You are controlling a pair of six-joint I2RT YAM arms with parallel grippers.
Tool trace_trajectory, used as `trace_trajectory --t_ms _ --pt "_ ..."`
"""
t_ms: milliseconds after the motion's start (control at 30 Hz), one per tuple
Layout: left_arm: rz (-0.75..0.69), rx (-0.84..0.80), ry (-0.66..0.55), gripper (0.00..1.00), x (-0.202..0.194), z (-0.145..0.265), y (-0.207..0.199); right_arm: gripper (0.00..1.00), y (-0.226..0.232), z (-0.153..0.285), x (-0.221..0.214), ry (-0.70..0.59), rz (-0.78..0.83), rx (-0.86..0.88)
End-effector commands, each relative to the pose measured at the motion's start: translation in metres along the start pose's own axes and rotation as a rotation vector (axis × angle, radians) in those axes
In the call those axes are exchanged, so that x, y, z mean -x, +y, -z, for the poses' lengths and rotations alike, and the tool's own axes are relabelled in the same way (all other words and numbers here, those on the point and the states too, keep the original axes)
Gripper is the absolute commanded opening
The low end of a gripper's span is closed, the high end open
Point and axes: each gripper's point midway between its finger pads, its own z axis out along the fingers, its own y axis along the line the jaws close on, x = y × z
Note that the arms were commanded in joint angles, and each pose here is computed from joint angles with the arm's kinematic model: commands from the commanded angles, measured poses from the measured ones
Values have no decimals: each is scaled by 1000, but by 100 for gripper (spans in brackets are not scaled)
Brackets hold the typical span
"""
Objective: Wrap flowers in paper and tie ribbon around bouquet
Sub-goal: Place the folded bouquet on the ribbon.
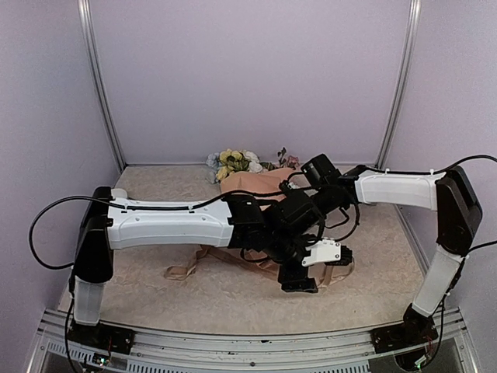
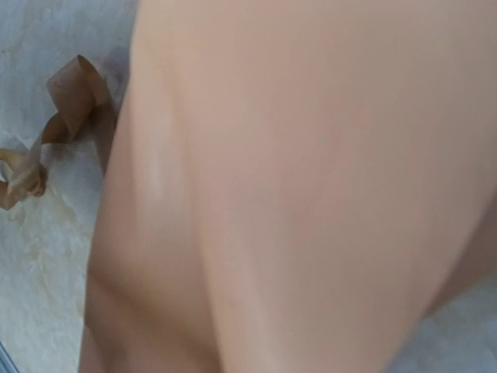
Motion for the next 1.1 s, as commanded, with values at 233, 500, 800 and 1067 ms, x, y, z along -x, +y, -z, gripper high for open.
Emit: trace_trajectory --t_ms 233,500,800,1067 --pt "986 471 -298 70 -99 183 110 0 14 5 -5 -27 -4 48" --pt "1522 837 31 77 -310 207 66 0 38 -3 -28 -6 -35 99" --pt "1697 793 125 74 -379 178 22 0 50 -4 -50 9 -44 123" --pt "1725 651 177 62 -391 146 -5 0 54 -11 -66 32 -51 131"
